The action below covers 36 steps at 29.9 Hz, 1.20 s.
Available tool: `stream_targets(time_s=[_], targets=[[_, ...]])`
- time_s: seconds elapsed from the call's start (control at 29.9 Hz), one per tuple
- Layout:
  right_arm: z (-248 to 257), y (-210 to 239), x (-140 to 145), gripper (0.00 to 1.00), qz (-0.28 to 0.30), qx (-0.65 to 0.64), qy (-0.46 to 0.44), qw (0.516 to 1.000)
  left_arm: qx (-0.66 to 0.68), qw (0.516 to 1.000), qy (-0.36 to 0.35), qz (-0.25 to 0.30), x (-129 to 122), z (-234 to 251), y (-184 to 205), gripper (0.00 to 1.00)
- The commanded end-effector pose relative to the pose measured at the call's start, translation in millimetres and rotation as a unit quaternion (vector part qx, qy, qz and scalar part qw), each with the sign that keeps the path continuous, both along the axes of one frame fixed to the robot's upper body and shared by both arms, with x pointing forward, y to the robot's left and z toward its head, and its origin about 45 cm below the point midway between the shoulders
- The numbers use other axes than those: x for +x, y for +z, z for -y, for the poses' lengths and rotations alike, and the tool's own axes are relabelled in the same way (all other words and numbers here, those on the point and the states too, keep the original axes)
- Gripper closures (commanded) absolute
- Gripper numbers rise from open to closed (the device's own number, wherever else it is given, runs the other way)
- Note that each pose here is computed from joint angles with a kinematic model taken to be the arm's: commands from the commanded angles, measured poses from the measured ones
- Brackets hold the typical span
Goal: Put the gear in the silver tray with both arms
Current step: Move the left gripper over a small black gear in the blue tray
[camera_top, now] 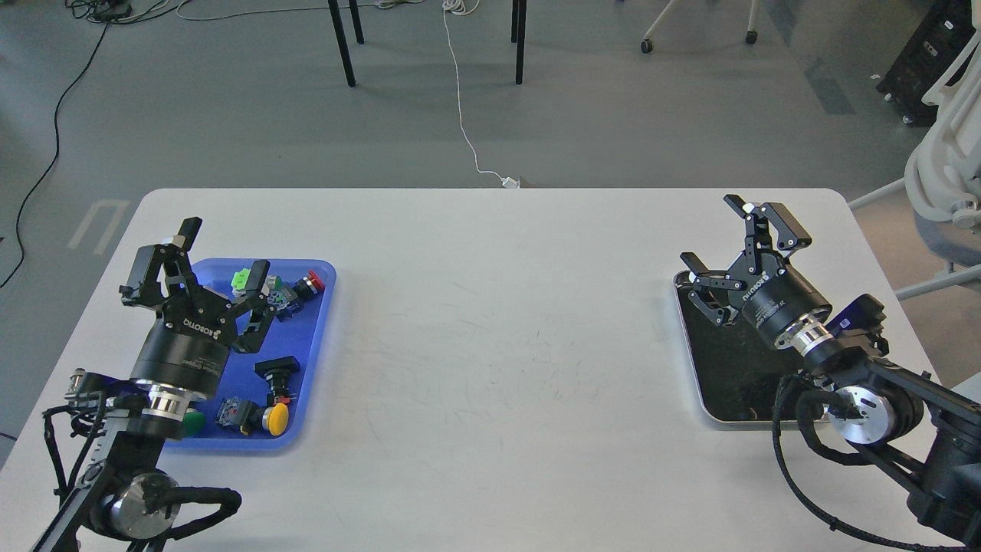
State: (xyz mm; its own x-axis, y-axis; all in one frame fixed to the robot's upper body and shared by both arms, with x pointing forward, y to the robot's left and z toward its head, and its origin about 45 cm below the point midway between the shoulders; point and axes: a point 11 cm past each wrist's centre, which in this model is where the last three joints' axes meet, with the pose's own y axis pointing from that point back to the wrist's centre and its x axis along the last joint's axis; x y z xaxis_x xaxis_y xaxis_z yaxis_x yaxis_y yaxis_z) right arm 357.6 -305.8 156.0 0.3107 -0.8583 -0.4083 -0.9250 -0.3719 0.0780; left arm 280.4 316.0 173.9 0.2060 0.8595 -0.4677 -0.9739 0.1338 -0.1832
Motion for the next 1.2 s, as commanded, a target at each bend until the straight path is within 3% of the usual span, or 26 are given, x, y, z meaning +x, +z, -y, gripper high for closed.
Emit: stream_targets(time_s=[0.0, 0.77, 1.17], targets=[[0, 0, 0, 0.01, 0.0, 0.0, 0.0, 1.0, 0.0, 1.0, 0.0, 0.0, 0, 0, 0, 0.02], [4, 6, -1, 0.01, 0.008, -0.002, 0.008, 1.0, 0.027, 0.999, 0.01, -0.016, 4, -13, -4, 0.02], [11, -14, -9, 0.01, -0.015, -0.011, -0.004, 1.0, 0.032, 0.999, 0.013, -0.01, 3, -15, -2, 0.02]])
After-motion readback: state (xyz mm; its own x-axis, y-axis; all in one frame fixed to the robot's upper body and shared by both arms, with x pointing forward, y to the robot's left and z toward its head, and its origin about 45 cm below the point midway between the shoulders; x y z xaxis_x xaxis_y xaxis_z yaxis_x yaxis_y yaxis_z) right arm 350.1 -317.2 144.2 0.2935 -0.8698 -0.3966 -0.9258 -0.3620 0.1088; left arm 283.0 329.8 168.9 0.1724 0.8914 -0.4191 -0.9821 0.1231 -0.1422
